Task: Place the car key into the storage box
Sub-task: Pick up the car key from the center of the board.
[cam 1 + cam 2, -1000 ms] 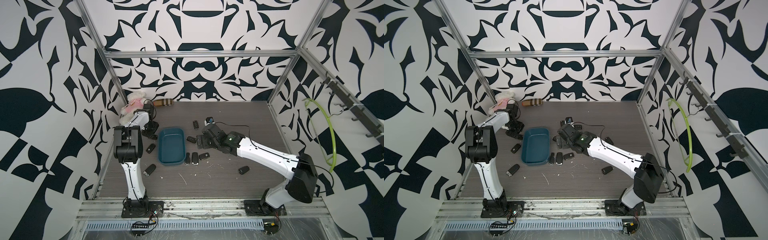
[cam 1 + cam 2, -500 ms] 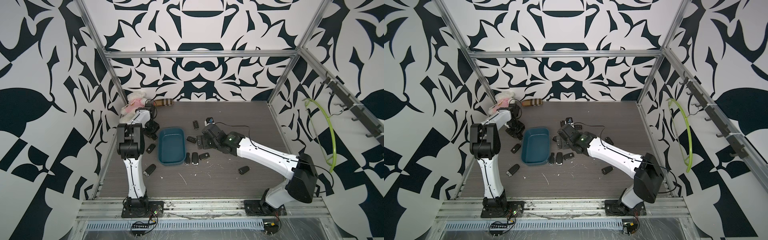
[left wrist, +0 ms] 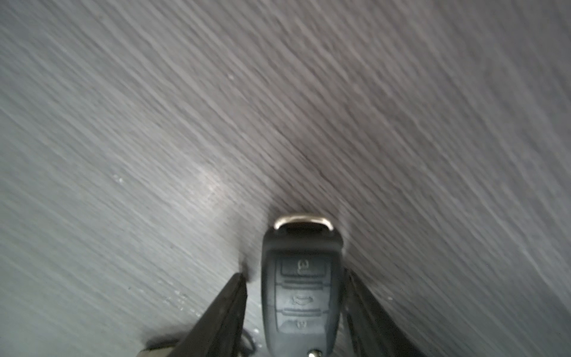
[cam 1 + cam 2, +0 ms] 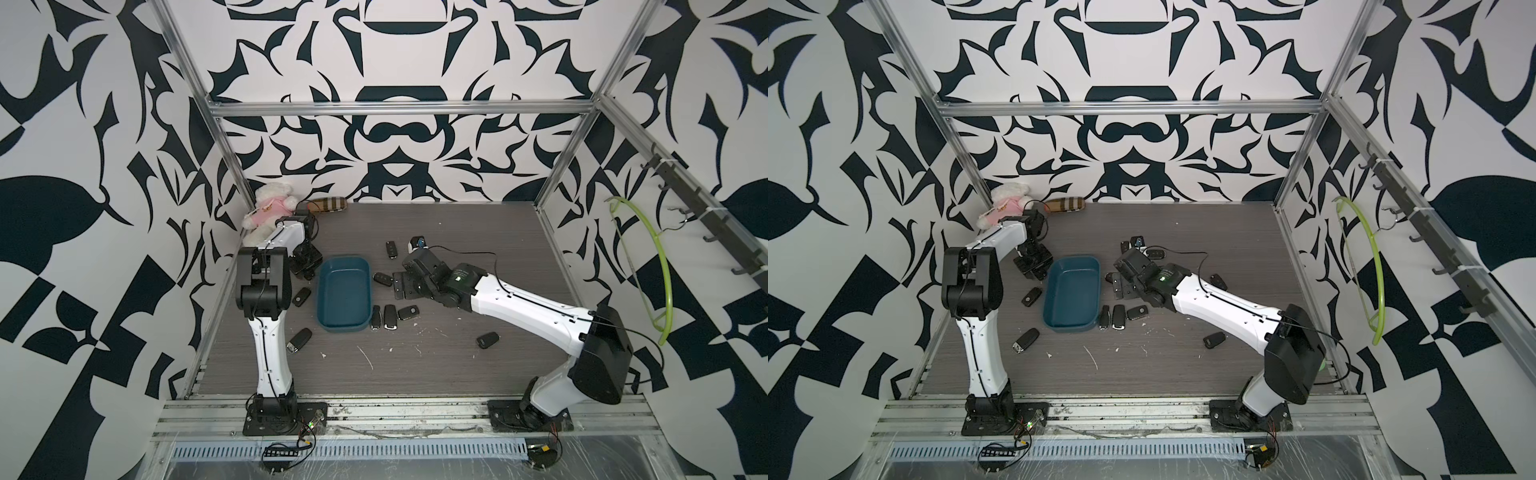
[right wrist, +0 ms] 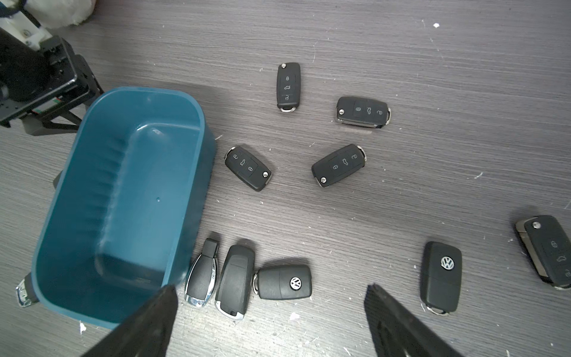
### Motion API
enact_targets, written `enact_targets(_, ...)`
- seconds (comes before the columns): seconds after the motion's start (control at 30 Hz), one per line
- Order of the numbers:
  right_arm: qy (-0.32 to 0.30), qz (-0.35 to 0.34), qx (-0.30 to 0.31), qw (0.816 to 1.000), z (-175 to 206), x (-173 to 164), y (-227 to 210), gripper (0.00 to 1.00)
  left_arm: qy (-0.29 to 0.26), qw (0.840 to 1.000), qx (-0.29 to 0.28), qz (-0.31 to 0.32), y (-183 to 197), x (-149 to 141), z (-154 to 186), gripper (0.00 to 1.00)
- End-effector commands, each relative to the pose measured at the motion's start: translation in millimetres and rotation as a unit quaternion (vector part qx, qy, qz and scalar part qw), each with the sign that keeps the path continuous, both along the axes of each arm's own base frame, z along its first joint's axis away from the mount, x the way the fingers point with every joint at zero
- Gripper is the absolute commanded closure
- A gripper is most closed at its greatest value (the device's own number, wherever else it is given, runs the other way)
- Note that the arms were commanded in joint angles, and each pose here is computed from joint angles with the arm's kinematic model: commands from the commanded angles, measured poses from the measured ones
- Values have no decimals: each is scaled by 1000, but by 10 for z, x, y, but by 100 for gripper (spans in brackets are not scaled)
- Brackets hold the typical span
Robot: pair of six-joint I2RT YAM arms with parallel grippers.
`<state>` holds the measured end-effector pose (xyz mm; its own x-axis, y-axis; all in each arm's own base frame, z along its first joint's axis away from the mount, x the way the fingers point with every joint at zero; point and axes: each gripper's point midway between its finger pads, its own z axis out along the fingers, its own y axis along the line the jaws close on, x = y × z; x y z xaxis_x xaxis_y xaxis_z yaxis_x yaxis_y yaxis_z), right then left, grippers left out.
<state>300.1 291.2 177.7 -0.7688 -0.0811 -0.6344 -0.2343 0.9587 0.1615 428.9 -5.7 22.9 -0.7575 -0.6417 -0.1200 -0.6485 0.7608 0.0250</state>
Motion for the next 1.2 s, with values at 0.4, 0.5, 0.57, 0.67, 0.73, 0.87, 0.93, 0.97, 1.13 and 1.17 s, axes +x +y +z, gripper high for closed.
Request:
enact_targets(0.4, -5, -11, 16, 1000, 72, -28, -16, 5, 2, 1000, 22, -19, 60, -74, 142, 68)
enact_targets(0.5, -6, -9, 18, 1000, 85, -33, 3, 5, -10, 999, 22, -21, 64, -69, 254, 67)
enact_targets(0.57, -5, -8, 18, 1000, 80, -36, 13, 5, -18, 999, 19, -24, 53, -68, 357, 67)
enact_targets(0.67, -5, -6, 20, 1000, 84, -40, 32, 5, -34, 999, 11, -27, 27, -82, 538, 67)
enact_targets(0.73, -5, -5, 20, 1000, 79, -44, 38, 5, -42, 999, 5, -30, 7, -114, 658, 67)
enact_targets(0.87, -8, -6, 20, 1000, 92, -39, 34, 5, -61, 997, -6, -54, -96, -186, 896, 66)
enact_targets(0.93, -9, -5, 20, 1000, 98, -40, 38, 5, -72, 995, -11, -75, -189, -219, 989, 64)
enact_targets(0.97, -11, -6, 20, 1000, 106, -34, 32, 5, -76, 993, -14, -87, -256, -238, 1026, 63)
enact_targets(1.13, -10, -6, 21, 1000, 108, -31, 38, 5, -92, 981, -29, -166, -674, -313, 1131, 62)
enact_targets(1.17, -10, -7, 22, 1000, 108, -33, 37, 5, -94, 978, -29, -185, -772, -331, 1143, 62)
